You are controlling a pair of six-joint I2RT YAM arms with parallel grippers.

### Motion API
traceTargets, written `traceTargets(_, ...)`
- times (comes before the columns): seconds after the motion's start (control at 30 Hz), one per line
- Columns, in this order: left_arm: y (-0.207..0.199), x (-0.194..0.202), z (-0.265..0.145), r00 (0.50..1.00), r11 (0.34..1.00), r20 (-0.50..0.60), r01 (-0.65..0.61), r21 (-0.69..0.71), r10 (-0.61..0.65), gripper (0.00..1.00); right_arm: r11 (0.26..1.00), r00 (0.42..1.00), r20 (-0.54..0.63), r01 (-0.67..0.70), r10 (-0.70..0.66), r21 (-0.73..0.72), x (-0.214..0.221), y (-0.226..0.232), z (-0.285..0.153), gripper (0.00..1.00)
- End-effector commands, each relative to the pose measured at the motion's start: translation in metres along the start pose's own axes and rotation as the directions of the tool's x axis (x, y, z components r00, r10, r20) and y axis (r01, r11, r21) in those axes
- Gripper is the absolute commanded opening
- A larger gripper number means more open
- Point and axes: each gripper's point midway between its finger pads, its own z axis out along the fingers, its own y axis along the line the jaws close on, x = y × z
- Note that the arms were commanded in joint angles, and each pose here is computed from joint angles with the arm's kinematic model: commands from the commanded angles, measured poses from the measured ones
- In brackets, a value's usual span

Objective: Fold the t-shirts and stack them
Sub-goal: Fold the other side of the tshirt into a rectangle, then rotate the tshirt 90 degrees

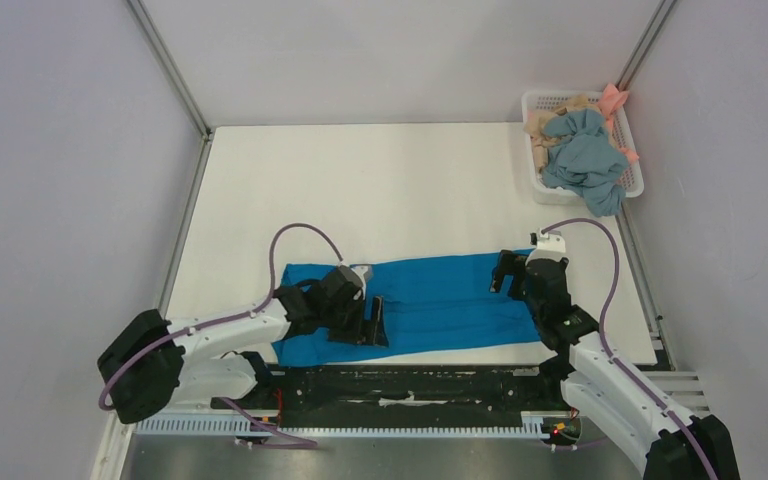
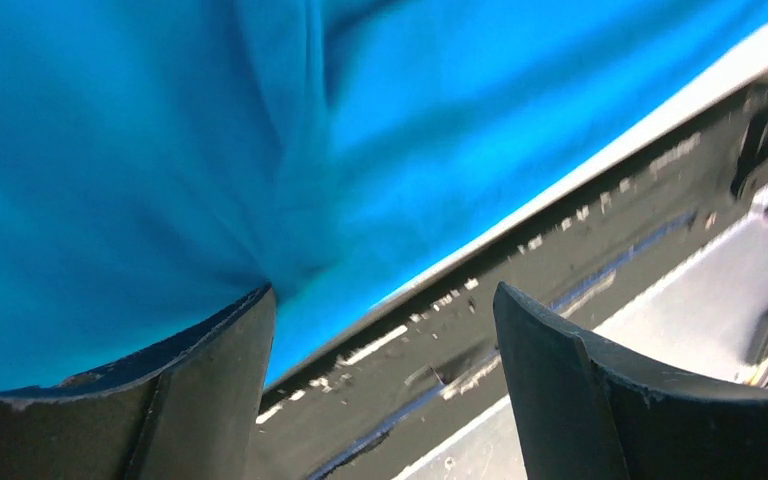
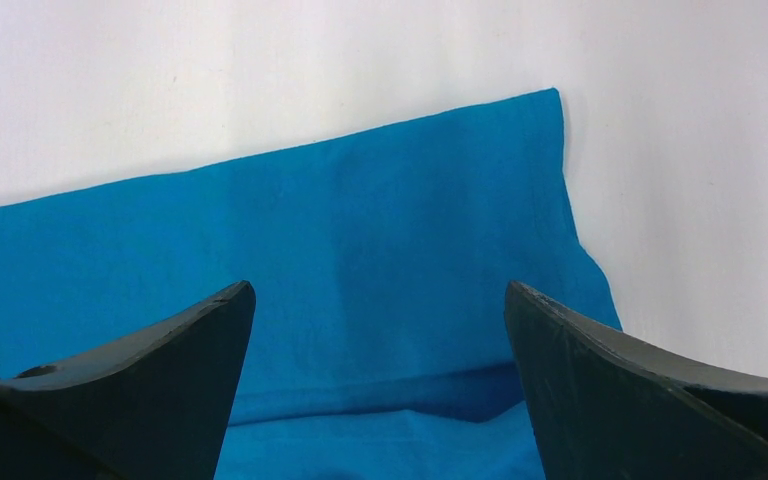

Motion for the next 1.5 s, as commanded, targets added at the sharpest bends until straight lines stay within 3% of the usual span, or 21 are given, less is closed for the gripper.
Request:
traceTargets(0.0, -0.035, 0.006, 0.001, 0.991, 0.989, 0.026, -0.134, 0.058, 0.132, 0.86, 1.0, 1.0, 0.029, -0.001, 0.001, -0.017, -0.004, 0.002, 0.0, 0.98)
traceTargets(0.07, -0.033, 0.005, -0.003, 0.985, 0.987, 0.05, -0.163, -0.004, 0.163, 0.86, 1.0, 0.999, 0.033, 0.002, -0.001, -0.022, -0.006, 0.003, -0.001, 0.98)
traceTargets(0.17, -0.011, -0.01, -0.019, 0.966, 0.953, 0.122, -0.197, -0.23, 0.23, 0.86, 0.999, 0.999, 0.036, 0.018, -0.017, -0.036, -0.009, 0.006, -0.002, 0.98)
traceTargets(0.27, 0.004, -0.027, -0.032, 0.959, 0.931, 0.212, -0.108, -0.348, 0.19, 0.86, 0.999, 0.999, 0.036, 0.028, -0.027, -0.041, -0.012, 0.008, -0.001, 0.98)
traceTargets(0.37, 0.007, -0.036, -0.022, 0.962, 0.955, 0.265, 0.012, -0.297, 0.07, 0.86, 0.994, 1.0, 0.016, 0.029, -0.027, -0.105, -0.009, 0.02, 0.0, 0.98)
traceTargets(0.53, 0.006, -0.066, 0.017, 0.937, 0.976, 0.285, 0.216, -0.02, -0.202, 0.86, 0.968, 0.999, -0.033, 0.02, -0.029, -0.251, 0.0, 0.051, 0.007, 0.98)
traceTargets(0.67, 0.042, -0.097, 0.035, 0.908, 0.942, 0.295, 0.329, -0.059, -0.299, 0.86, 0.963, 0.996, -0.078, 0.013, -0.035, -0.268, 0.003, 0.059, 0.017, 0.98)
traceTargets(0.73, 0.061, -0.123, 0.039, 0.897, 0.925, 0.309, 0.364, -0.108, -0.317, 0.86, 0.955, 0.993, -0.117, -0.017, -0.019, -0.296, 0.009, 0.068, 0.021, 0.98)
traceTargets(0.8, 0.096, -0.162, 0.039, 0.859, 0.861, 0.359, 0.459, -0.22, -0.366, 0.86, 0.93, 0.987, -0.158, -0.075, 0.018, -0.36, 0.017, 0.083, 0.02, 0.98)
traceTargets(0.97, 0.121, -0.278, 0.057, 0.873, 0.84, 0.33, 0.457, -0.293, -0.359, 0.86, 0.897, 0.949, -0.314, -0.16, 0.025, -0.412, 0.06, 0.099, 0.011, 0.98)
traceTargets(1.03, 0.117, -0.317, 0.082, 0.892, 0.864, 0.269, 0.431, -0.259, -0.364, 0.86, 0.848, 0.921, -0.383, -0.14, -0.079, -0.511, 0.086, 0.117, -0.008, 0.98)
traceTargets(1.13, 0.102, -0.346, 0.115, 0.917, 0.902, 0.115, 0.398, -0.168, -0.383, 0.86, 0.709, 0.88, -0.398, -0.108, -0.257, -0.697, 0.113, 0.157, -0.045, 0.98)
traceTargets(1.33, 0.067, -0.378, 0.143, 0.894, 0.894, 0.035, 0.447, 0.029, -0.448, 0.87, 0.36, 0.811, -0.202, 0.011, -0.548, -0.933, 0.13, 0.249, -0.101, 0.98)
traceTargets(1.4, 0.061, -0.378, 0.146, 0.896, 0.896, 0.036, 0.441, 0.051, -0.443, 0.87, 0.354, 0.804, -0.196, 0.019, -0.561, -0.935, 0.132, 0.261, -0.098, 0.98)
traceTargets(1.47, 0.062, -0.377, 0.145, 0.897, 0.898, 0.045, 0.439, 0.037, -0.44, 0.87, 0.402, 0.816, -0.201, 0.042, -0.542, -0.915, 0.127, 0.264, -0.087, 0.98)
